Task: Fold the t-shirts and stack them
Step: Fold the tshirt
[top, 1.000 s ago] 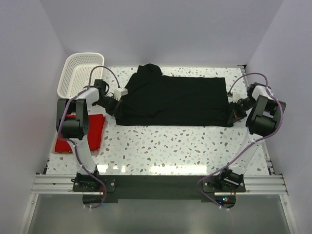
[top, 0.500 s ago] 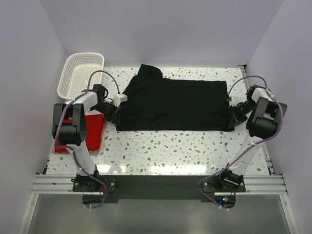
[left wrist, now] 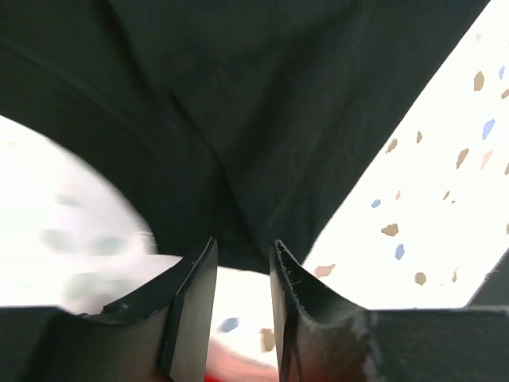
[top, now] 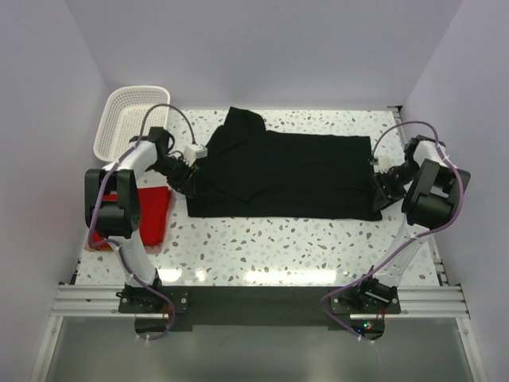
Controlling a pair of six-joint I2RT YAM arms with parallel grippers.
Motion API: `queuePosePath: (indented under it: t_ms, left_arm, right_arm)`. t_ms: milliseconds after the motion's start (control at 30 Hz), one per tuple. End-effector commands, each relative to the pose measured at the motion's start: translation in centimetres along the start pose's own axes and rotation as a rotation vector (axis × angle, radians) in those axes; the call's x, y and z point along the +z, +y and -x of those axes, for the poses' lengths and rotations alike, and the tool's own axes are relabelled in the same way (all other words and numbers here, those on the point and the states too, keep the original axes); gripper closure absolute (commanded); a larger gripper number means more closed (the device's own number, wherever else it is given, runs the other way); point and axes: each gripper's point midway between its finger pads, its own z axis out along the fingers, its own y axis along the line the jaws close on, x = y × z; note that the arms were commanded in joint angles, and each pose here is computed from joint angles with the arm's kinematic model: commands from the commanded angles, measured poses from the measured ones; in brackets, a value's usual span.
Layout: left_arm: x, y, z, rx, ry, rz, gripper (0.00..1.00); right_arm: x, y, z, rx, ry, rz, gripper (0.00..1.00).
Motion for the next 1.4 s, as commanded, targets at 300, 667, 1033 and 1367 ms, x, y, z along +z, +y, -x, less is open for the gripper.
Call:
queuePosePath:
  t_ms: [300, 667, 1033, 1367]
  left_arm:
    - [-3.2, 2.1, 11.9, 0.353, -0.106, 0.134, 0.57]
    - [1.2, 2.3, 14.0, 0.456, -0.034, 0.145, 0.54]
    - [1.8, 2.6, 13.6, 0.444, -0.03, 0.142, 0.53]
    - [2.1, 2.9, 13.7, 0.446, -0.029, 0.145, 0.53]
  right_arm:
    - [-8.2, -0.3, 6.2, -0.156, -0.18, -0.131, 0.54]
    - [-3.9, -0.9, 9.1, -0.366, -0.028, -0.258, 0.53]
    - [-2.1, -3.1, 9.1, -0.462, 0.084, -0.346, 0.56]
    - [-1.8, -3.9, 7.9, -0.49, 0.15, -0.361, 0.72]
